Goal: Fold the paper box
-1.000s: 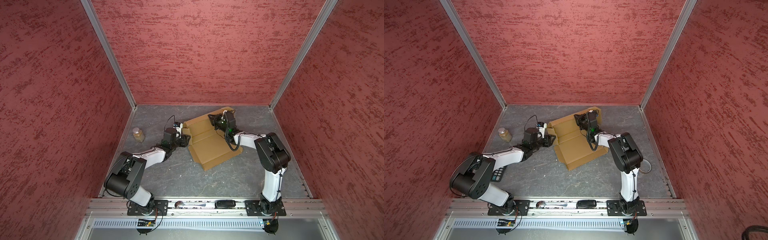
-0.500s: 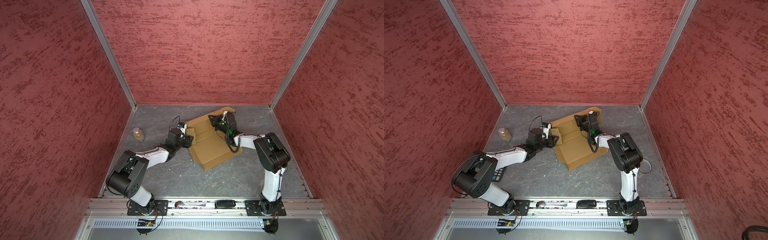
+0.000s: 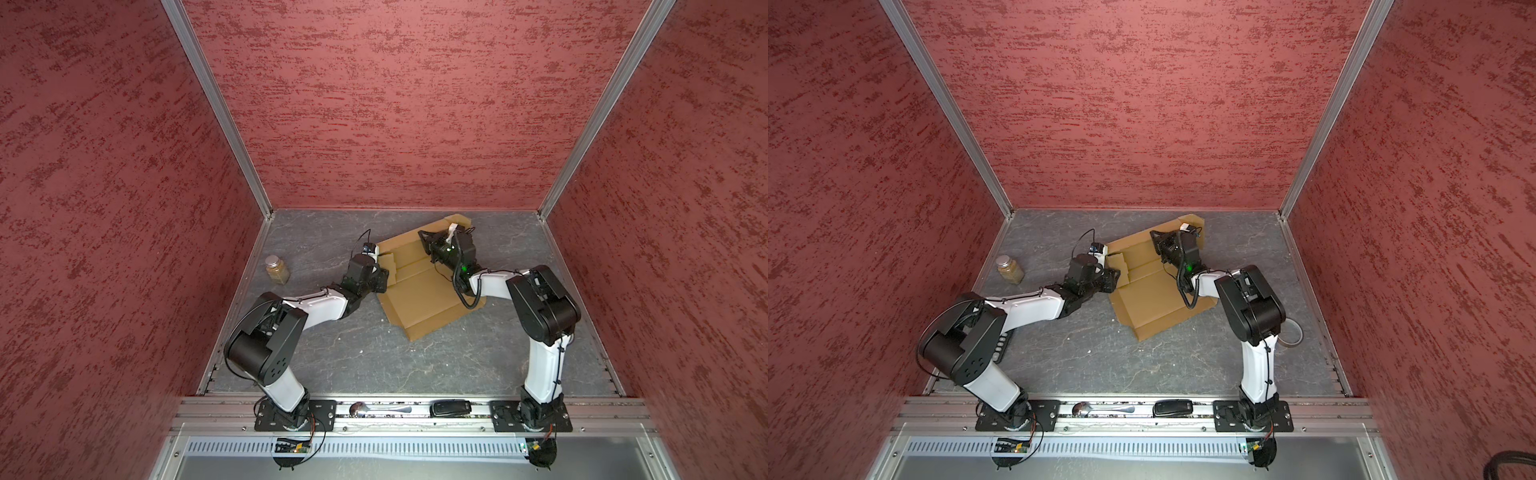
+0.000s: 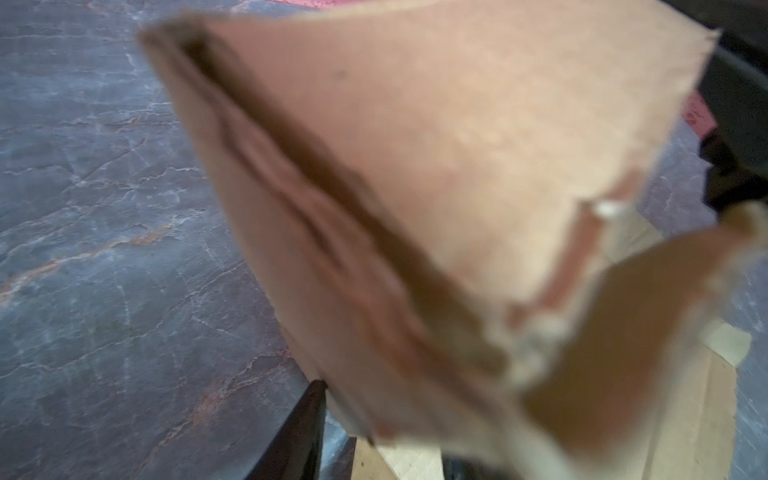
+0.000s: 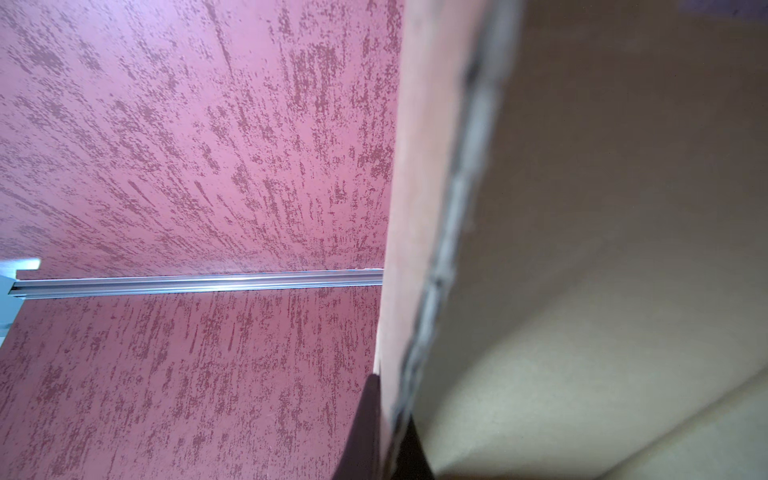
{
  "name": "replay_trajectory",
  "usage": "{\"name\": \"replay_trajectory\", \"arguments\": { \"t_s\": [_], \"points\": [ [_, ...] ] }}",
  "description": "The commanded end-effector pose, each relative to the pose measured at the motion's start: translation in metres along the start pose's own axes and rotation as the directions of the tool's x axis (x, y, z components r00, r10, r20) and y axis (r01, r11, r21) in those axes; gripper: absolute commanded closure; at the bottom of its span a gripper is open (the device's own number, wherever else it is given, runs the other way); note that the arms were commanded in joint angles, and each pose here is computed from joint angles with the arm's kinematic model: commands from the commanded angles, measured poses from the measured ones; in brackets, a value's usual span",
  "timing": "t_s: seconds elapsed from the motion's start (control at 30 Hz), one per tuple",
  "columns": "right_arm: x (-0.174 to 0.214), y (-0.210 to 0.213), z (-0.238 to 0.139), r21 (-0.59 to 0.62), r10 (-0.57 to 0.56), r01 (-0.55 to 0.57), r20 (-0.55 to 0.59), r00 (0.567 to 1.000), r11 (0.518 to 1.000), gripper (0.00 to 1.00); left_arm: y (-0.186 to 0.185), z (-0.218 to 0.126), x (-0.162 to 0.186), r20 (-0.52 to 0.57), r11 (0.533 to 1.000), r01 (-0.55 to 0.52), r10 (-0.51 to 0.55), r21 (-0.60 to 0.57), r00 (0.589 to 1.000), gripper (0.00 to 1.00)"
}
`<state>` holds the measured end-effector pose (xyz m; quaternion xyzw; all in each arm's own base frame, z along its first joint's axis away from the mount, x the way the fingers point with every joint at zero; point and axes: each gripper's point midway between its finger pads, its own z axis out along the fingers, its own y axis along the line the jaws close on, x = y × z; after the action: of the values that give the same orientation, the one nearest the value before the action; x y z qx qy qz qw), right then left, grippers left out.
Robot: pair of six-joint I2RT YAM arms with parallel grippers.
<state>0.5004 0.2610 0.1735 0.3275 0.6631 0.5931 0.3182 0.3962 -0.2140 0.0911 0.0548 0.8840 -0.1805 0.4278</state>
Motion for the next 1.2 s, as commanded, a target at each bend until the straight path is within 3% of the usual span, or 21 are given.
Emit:
{"name": "replay_trajectory", "arguments": {
  "t_s": [0.0, 0.43, 1.17],
  "points": [
    [0.003, -0.013, -0.001, 0.014, 0.043, -0.043, -0.014, 0.999, 0.999, 0.96, 0.003, 0.005, -0.005, 0.01, 0.999, 0.009, -0.008, -0.051, 1.0, 0.56],
    [0.003, -0.013, -0.002, 0.01, 0.044, -0.044, -0.015, 0.999, 0.999, 0.97, 0.005, 0.012, -0.017, 0.05, 0.992, 0.049, -0.043, -0.115, 0.998, 0.57],
    [0.005, -0.011, -0.005, 0.001, 0.049, -0.049, -0.017, 0.999, 0.999, 0.94, 0.015, 0.014, -0.018, 0.08, 0.964, 0.093, -0.076, -0.249, 0.994, 0.86]
  ]
}}
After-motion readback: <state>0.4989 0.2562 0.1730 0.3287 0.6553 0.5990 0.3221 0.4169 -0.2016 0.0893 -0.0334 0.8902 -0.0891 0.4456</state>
